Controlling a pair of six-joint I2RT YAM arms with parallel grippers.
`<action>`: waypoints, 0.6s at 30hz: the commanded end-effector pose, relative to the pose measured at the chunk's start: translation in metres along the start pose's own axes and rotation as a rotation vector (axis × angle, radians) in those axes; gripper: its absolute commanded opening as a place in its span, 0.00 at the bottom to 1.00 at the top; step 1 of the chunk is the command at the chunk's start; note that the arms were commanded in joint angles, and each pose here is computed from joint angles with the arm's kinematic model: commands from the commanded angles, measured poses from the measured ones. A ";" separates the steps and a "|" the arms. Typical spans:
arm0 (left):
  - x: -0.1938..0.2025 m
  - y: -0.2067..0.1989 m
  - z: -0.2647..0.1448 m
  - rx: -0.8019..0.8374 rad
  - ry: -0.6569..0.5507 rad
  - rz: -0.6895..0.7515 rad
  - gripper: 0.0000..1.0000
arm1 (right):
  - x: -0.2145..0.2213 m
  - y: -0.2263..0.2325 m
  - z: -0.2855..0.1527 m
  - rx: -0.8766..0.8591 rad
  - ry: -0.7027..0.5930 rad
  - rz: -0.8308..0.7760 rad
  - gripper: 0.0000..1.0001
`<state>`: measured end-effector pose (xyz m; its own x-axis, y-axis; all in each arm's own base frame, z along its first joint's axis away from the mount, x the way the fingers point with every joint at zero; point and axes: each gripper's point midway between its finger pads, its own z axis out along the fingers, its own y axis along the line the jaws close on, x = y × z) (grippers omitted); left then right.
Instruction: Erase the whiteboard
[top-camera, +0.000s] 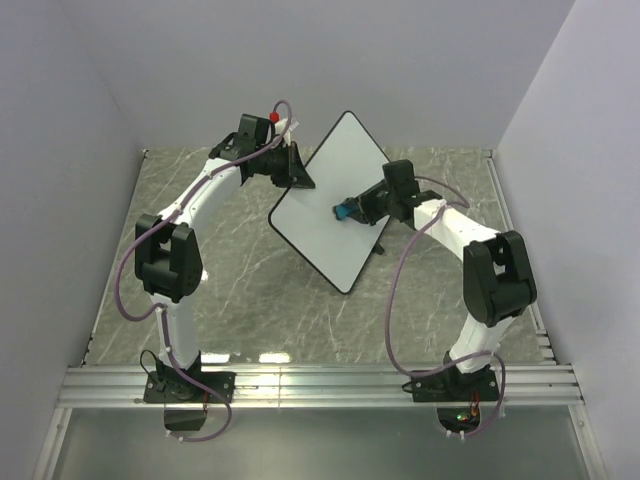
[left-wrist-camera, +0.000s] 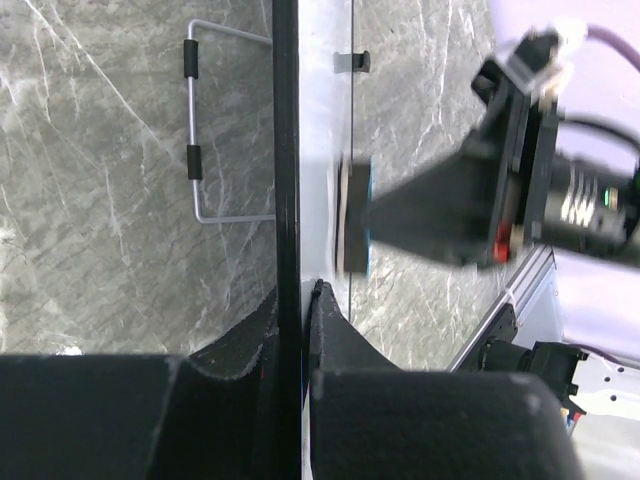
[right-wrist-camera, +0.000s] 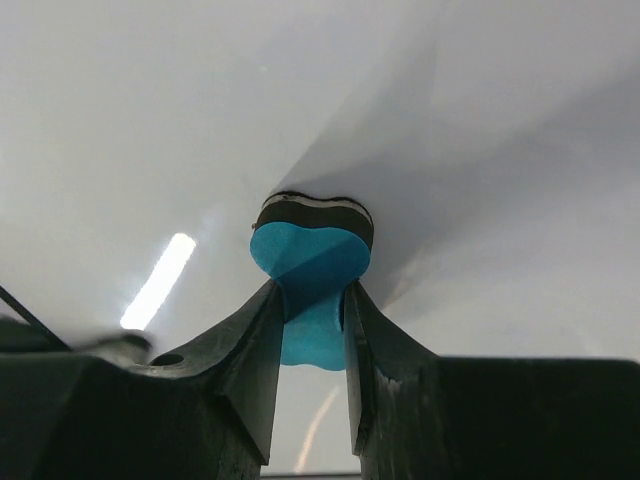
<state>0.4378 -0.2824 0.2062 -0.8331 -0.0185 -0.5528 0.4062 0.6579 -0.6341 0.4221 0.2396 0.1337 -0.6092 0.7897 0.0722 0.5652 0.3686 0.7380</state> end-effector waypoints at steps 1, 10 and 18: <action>0.038 -0.017 0.018 0.017 0.120 0.165 0.00 | 0.073 -0.072 0.007 0.209 0.180 -0.093 0.00; 0.033 -0.016 0.015 -0.011 0.103 0.167 0.22 | 0.044 -0.048 -0.044 0.151 0.059 -0.229 0.00; 0.024 -0.016 0.012 -0.032 0.081 0.175 0.41 | 0.001 -0.075 -0.099 0.252 -0.112 -0.410 0.00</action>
<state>0.4235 -0.2932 0.1922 -0.7954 0.1148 -0.5951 0.4967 0.6862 -0.5314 0.3391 0.2021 0.1381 -0.7498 0.6473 -0.1371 0.4612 0.6599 0.5931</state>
